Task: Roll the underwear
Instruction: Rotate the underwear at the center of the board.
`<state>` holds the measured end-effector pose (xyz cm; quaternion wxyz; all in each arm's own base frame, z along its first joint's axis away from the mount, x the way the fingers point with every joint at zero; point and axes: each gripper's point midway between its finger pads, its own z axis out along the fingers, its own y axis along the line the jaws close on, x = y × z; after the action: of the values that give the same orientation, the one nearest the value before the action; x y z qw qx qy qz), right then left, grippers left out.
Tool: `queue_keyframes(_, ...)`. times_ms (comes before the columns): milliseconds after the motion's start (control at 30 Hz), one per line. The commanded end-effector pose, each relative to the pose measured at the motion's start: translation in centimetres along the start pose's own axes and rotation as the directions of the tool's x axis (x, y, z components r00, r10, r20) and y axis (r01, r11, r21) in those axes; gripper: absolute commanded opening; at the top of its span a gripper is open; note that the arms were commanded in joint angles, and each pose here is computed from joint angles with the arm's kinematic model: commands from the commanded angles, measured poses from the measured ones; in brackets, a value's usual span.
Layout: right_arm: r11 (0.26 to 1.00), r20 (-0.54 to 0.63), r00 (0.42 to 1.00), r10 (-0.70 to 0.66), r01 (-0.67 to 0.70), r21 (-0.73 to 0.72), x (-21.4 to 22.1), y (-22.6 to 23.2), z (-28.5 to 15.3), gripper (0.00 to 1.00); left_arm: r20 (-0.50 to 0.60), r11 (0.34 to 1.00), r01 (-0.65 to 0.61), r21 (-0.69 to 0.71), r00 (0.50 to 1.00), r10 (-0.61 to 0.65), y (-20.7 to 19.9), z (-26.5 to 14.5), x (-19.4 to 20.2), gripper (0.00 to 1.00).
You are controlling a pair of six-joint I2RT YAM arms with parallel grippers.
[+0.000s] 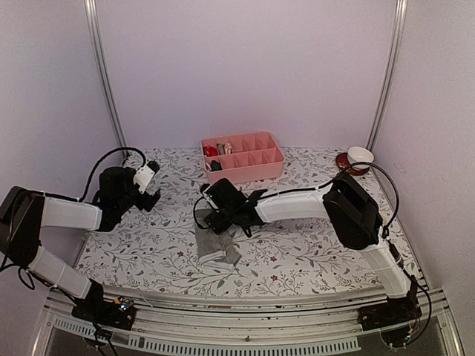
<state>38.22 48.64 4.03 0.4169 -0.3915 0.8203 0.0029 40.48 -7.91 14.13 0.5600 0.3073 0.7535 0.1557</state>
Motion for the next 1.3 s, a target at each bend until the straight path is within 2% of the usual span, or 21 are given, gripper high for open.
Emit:
queue_keyframes(0,0.996,-0.030,0.997,0.069,-0.067,0.066,0.5,-2.9,-1.3,0.99,0.064,0.999,-0.003,0.037,0.998,0.000,-0.1,-0.5,-1.5,0.98)
queue_keyframes(267,0.983,0.033,0.989,0.141,-0.144,0.111,-1.7,-6.1,-4.7,0.99,0.187,0.989,-0.056,0.134,0.982,0.030,-2.4,-2.6,-3.4,0.99)
queue_keyframes(400,0.985,0.096,0.985,0.145,-0.153,0.080,-3.6,-6.7,-7.3,0.99,0.287,0.961,-0.153,0.229,0.954,0.084,-5.2,-4.7,-4.6,0.99)
queue_keyframes(500,0.999,0.173,0.984,0.051,-0.050,-0.010,-4.2,-5.7,-10.3,0.99,0.379,0.912,-0.279,0.300,0.912,0.154,-8.6,-6.8,-5.0,0.98)
queue_keyframes(633,0.987,0.226,0.962,-0.153,0.162,-0.021,-1.4,-4.0,-14.3,0.99,0.503,0.822,-0.451,0.348,0.830,0.242,-13.2,-10.1,-4.5,0.99)
queue_keyframes(733,0.967,0.230,0.943,-0.240,0.252,-0.023,1.7,-2.5,-16.6,0.99,0.569,0.762,-0.539,0.358,0.773,0.279,-15.6,-12.1,-4.4,0.98)
queue_keyframes(967,0.954,0.223,0.937,-0.267,0.291,-0.079,7.1,-0.9,-18.1,0.99,0.658,0.610,-0.684,0.400,0.677,0.328,-21.6,-16.0,-5.0,0.99)
queue_keyframes(1100,0.937,0.285,0.923,-0.258,0.312,-0.161,6.1,1.0,-19.1,0.99,0.678,0.492,-0.781,0.384,0.600,0.425,-25.1,-17.1,-3.5,0.99)
queue_keyframes(1200,0.947,0.302,0.918,-0.256,0.302,-0.114,5.4,0.4,-19.6,0.99,0.658,0.450,-0.799,0.399,0.591,0.467,-26.9,-17.1,-3.1,0.98)
queue_keyframes(1267,0.959,0.305,0.922,-0.240,0.273,-0.070,5.2,-0.6,-19.9,0.99,0.632,0.442,-0.795,0.417,0.602,0.487,-27.8,-16.7,-3.1,0.98)
